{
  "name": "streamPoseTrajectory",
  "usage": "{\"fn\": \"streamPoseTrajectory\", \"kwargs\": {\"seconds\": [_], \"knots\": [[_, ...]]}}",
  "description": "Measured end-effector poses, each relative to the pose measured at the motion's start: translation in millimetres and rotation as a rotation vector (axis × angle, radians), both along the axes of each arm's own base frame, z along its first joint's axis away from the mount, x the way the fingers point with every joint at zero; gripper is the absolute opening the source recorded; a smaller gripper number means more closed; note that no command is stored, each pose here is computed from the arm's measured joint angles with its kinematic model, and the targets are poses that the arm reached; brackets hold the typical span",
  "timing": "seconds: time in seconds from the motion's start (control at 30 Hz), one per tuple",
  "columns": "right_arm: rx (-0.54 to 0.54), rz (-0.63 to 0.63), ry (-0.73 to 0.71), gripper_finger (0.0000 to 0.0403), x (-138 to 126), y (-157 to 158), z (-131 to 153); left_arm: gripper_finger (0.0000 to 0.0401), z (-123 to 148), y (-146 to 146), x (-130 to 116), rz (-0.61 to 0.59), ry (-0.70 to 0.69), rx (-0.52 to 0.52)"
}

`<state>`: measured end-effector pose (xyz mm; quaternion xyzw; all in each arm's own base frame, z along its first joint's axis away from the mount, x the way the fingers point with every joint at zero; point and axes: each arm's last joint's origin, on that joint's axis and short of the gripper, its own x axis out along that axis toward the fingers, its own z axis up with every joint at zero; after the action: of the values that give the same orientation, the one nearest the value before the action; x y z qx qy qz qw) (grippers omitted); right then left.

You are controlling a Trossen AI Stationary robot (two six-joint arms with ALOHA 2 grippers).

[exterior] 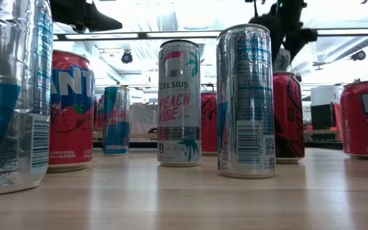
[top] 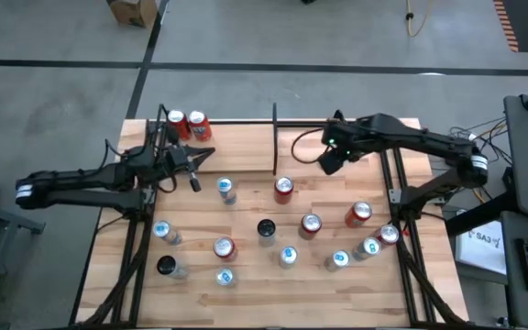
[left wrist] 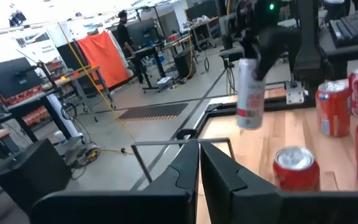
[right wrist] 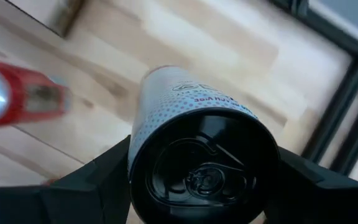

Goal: Place canned beverage on shelf
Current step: Put the white/pink soda can on the shelf

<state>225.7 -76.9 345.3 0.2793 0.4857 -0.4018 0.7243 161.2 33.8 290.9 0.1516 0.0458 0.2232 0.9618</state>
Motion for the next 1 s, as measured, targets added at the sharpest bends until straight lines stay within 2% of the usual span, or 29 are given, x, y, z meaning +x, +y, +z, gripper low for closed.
{"fn": "streamPoseTrajectory", "kwargs": {"seconds": [0.3, 0.5, 0.73, 0.9, 1.0], "knots": [[-0.143, 0.107, -0.335, 0.0253, -17.6, 10.3, 48.8, 0.0009, -0.5, 3.3, 26.5, -0.007, -0.119, -0.047], [-0.146, 0.278, -0.505, 0.0253, -6.0, 25.9, 61.9, 0.0034, -4.7, -1.8, 43.2, -0.056, -0.151, -0.042], [-0.161, 0.361, -0.522, 0.0253, 20.7, 33.9, 54.7, 0.0093, 2.0, -9.5, 70.5, -0.113, -0.122, -0.042], [-0.124, 0.383, -0.478, 0.0253, 43.0, 32.0, 40.2, 0.0152, 4.9, -8.7, 93.9, -0.112, 0.009, -0.055], [-0.106, 0.412, -0.460, 0.0253, 56.9, 30.6, 35.6, 0.0188, 3.7, -6.6, 108.2, -0.067, 0.125, -0.061]]}}
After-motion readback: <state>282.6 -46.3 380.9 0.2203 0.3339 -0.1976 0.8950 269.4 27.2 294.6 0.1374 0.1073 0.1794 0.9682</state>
